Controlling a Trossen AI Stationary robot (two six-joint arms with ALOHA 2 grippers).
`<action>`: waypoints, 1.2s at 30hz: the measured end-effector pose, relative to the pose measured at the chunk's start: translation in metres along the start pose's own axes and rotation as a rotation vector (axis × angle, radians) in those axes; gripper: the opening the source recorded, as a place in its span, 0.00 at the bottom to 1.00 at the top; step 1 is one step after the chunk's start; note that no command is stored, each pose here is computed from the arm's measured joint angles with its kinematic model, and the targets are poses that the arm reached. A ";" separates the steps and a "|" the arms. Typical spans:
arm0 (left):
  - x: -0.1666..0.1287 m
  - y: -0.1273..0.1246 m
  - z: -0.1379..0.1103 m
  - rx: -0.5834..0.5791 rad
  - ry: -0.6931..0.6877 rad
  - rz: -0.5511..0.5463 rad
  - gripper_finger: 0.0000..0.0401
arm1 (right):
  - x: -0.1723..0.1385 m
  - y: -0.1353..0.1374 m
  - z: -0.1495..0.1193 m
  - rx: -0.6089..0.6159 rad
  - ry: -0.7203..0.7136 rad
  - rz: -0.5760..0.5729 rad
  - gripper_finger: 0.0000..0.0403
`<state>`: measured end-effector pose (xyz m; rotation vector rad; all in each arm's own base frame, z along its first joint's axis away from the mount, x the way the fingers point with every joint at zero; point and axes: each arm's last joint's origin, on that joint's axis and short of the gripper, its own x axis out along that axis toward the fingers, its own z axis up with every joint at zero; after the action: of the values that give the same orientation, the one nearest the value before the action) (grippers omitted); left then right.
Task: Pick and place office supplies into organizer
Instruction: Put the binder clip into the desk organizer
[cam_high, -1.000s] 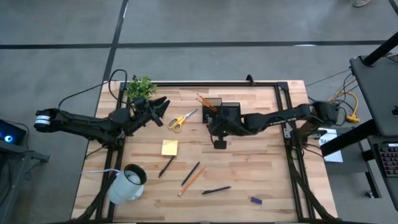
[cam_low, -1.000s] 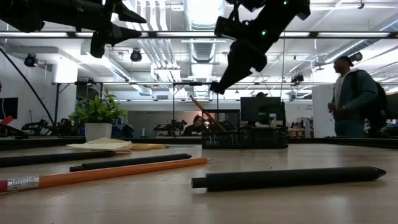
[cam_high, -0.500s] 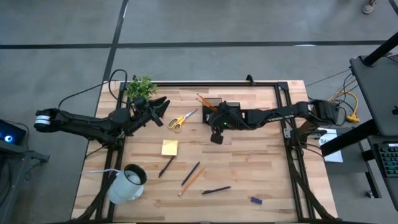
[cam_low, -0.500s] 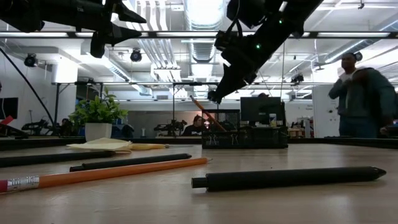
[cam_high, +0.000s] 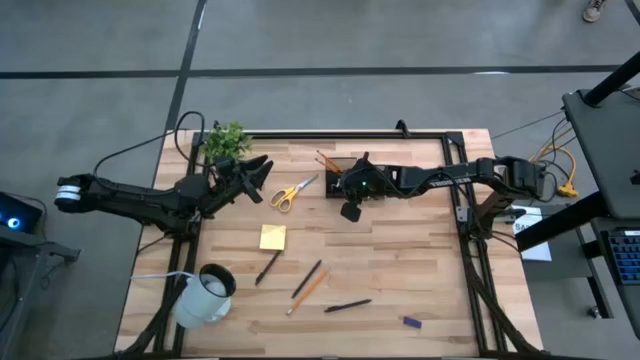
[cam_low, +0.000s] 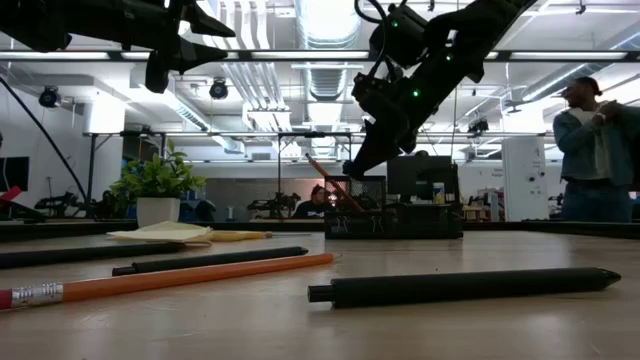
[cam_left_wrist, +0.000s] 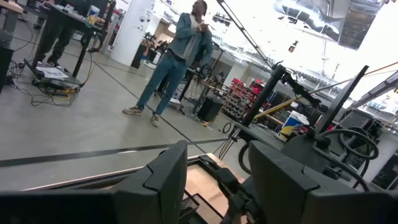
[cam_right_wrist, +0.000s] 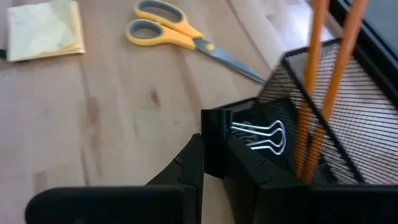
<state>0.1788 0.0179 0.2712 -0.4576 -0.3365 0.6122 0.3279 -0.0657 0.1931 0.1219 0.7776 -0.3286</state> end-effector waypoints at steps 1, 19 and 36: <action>0.000 0.000 0.000 0.000 0.000 0.000 0.39 | 0.000 -0.002 -0.001 -0.002 0.004 0.004 0.08; 0.000 0.000 0.000 0.000 0.000 0.000 0.39 | 0.005 -0.028 -0.006 0.012 0.022 0.165 0.08; 0.000 0.000 0.000 -0.007 -0.003 -0.001 0.39 | 0.031 -0.042 -0.011 0.085 0.050 0.258 0.08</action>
<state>0.1788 0.0179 0.2716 -0.4636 -0.3416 0.6106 0.3271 -0.1100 0.1638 0.3081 0.7878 -0.1138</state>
